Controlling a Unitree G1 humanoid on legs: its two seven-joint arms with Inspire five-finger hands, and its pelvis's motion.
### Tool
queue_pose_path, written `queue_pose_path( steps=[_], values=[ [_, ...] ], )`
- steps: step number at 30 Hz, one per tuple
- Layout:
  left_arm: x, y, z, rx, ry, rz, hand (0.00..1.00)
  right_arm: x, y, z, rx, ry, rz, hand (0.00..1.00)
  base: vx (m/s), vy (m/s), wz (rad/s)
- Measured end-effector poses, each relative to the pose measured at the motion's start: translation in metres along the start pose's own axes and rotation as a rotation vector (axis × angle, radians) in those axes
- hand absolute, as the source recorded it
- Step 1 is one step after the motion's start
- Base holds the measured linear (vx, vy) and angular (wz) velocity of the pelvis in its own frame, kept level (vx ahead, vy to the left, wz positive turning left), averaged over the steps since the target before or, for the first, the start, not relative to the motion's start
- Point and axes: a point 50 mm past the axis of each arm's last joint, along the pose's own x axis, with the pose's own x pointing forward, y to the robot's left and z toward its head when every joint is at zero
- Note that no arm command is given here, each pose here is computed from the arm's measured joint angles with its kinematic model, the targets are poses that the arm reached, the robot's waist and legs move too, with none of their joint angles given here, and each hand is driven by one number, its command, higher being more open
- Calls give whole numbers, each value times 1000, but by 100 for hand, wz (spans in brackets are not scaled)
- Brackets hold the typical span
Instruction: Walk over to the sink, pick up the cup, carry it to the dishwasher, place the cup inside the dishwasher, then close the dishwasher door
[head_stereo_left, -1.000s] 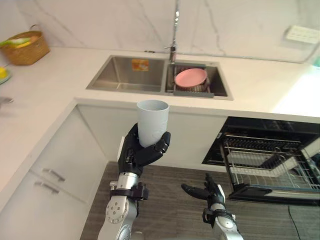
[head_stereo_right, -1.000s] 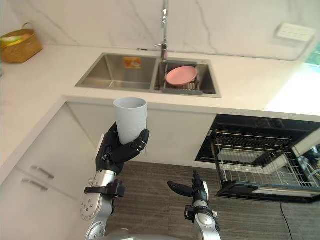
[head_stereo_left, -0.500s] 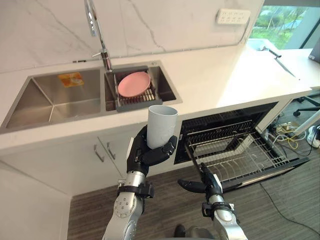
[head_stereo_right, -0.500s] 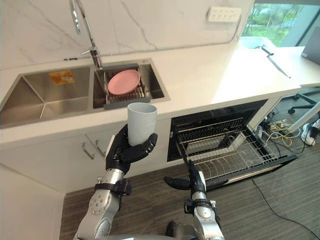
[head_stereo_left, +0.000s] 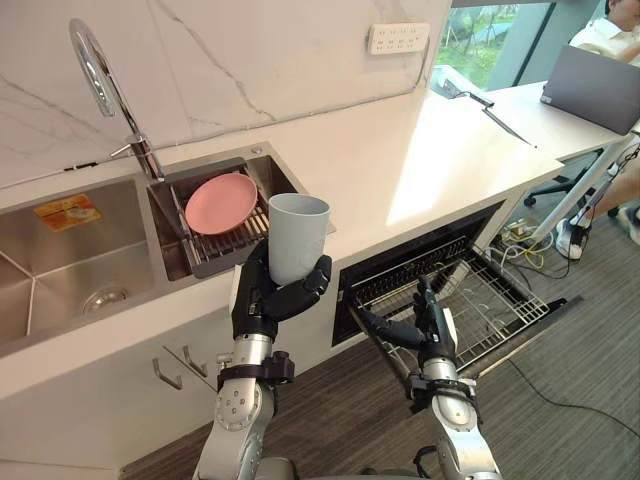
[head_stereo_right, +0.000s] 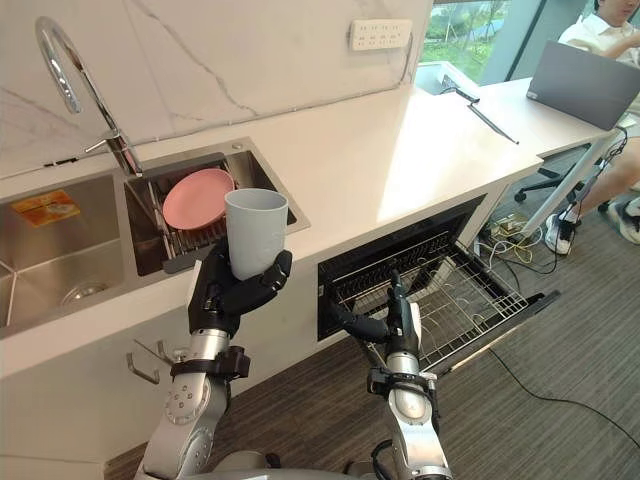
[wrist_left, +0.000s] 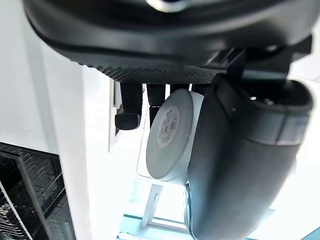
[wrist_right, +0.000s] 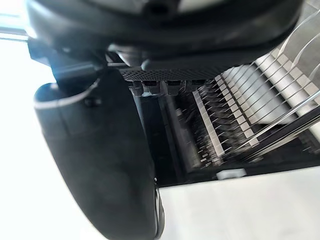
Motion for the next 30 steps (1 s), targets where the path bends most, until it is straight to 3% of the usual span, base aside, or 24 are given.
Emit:
queue_pose_path(
  steps=[5,10,30],
  values=[
    [-6,-19,5,-11,-22,-79,0,-14,3,25,53,-120,7,100,76,-8,-14],
    [-6,-22,5,3,-29,-92,0,-23,-1,29,94,-130,-3,100,40,-16,-20],
    [34,14,5,267,-102,56,0,-21,6,65,300,-289,149,100,-23,12,-11]
  ],
)
